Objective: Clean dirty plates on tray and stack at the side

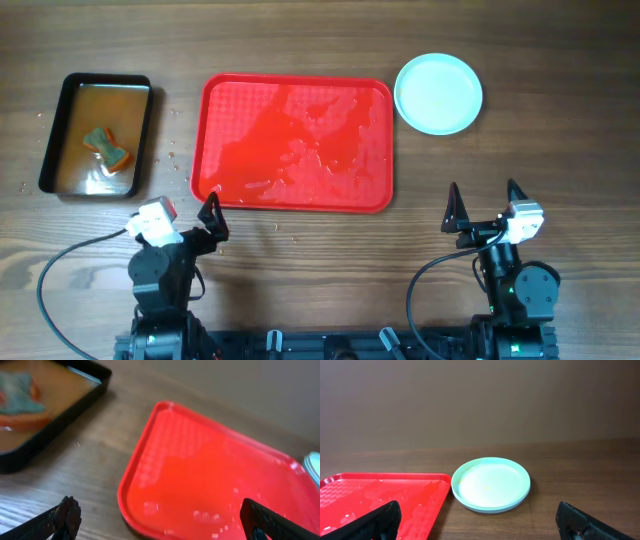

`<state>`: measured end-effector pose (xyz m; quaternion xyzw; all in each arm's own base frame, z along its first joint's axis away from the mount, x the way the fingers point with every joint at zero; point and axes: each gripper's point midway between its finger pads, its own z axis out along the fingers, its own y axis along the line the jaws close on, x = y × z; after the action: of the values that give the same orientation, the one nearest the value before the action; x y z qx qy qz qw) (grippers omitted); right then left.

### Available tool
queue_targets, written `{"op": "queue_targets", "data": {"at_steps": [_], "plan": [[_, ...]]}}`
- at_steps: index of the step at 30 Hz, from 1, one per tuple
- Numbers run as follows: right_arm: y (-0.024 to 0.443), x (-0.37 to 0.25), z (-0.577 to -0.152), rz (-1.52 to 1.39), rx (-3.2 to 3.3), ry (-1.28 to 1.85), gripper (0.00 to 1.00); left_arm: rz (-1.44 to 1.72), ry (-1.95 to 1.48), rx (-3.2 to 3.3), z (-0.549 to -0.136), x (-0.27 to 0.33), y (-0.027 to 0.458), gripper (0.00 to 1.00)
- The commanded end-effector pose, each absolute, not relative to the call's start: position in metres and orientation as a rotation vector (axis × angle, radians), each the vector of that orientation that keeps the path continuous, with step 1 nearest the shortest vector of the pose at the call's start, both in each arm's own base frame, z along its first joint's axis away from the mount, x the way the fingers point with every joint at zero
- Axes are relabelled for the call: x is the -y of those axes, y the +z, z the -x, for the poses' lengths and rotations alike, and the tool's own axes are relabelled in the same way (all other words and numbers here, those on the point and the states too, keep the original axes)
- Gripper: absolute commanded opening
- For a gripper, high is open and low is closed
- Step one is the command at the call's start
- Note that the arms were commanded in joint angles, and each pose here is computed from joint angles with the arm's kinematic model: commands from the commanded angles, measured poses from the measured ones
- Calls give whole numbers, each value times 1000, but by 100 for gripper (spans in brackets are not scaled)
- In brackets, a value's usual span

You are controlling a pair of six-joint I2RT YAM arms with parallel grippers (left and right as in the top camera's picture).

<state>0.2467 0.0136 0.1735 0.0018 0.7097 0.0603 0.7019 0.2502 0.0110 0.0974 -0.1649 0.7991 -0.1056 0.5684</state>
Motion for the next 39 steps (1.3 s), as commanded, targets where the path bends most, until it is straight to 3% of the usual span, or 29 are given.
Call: {"op": "queue_targets", "data": {"at_steps": [1,7,14,24,39], "plan": [[175,-10,-247,-12,-1572,112,100,409,-177,-1819,-250,-19,107,100],[175,-10,-247,-12,-1572,113,99,379,-211,-1809,-250,-12,111,100],[175,-10,-247,-12,-1572,112,100,144,-130,-1642,-246,-3,156,100],[175,-10,-247,-12,-1572,112,100,-78,-25,-1645,-246,14,156,100],[175,-10,-247,-12,-1572,112,100,-73,-21,-1645,-246,13,156,100]]}}
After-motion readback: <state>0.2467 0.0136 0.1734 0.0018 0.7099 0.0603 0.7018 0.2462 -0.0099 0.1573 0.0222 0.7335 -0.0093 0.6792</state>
